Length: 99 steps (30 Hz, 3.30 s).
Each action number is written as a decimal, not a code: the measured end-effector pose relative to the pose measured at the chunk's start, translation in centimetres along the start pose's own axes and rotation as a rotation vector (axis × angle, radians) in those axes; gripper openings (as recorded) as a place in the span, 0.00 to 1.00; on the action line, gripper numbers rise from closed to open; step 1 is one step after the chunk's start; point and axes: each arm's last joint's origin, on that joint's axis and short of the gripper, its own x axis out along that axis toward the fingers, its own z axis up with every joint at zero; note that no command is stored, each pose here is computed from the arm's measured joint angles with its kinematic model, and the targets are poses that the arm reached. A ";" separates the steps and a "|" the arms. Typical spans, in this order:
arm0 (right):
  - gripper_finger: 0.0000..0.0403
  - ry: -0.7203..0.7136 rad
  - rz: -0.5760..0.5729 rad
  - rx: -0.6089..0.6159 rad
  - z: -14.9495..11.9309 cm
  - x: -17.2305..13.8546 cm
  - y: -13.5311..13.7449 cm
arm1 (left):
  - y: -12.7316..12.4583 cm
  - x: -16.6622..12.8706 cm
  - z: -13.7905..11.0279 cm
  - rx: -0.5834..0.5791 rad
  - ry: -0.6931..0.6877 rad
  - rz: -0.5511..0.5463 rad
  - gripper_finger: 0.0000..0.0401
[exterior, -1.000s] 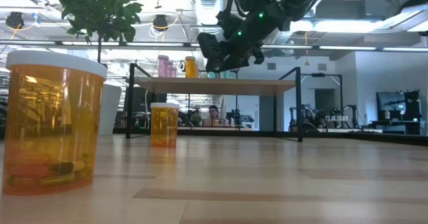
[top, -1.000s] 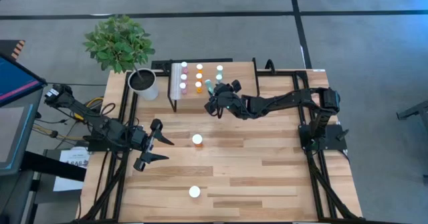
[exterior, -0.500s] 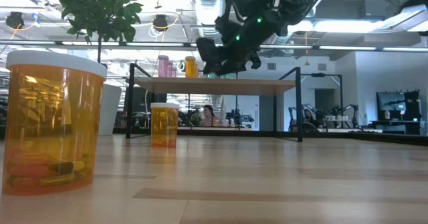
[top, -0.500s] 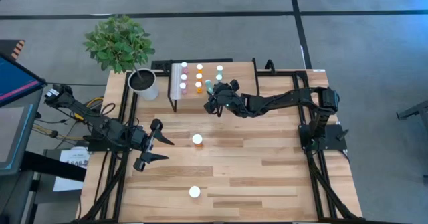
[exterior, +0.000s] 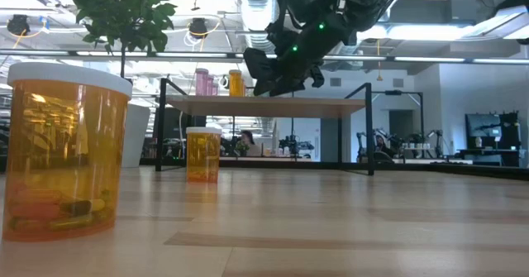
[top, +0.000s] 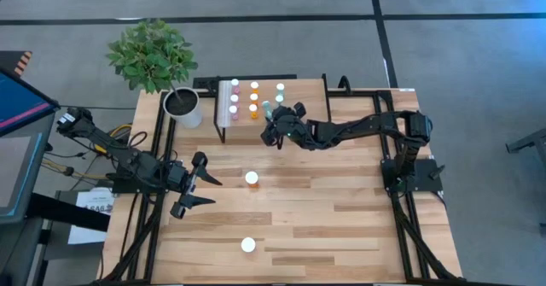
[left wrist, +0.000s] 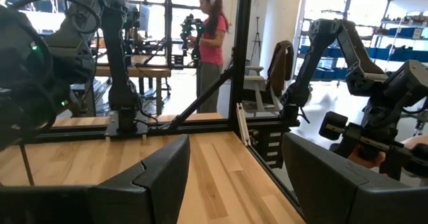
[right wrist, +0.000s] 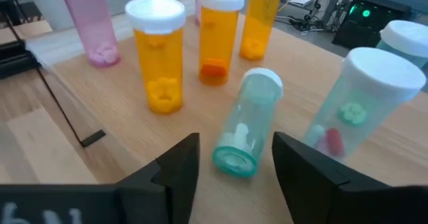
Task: Pick and place medicine bottles onto shelf by color
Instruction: Put the blue pill bottle on the shelf aligned with the other blue pill bottles
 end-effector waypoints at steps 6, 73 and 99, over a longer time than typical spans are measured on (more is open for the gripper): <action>0.38 0.007 -0.001 -0.005 -0.1 0.0 0.0 | 0.0 0.0 0.0 0.000 0.000 0.000 0.56; 0.28 -0.761 1.131 0.318 -4.7 -16.4 11.5 | 0.0 9.5 -3.8 0.062 -0.322 0.127 0.68; 0.28 -0.728 1.120 0.294 -4.5 -16.1 12.0 | -0.6 11.2 -2.2 0.090 -0.345 0.100 0.61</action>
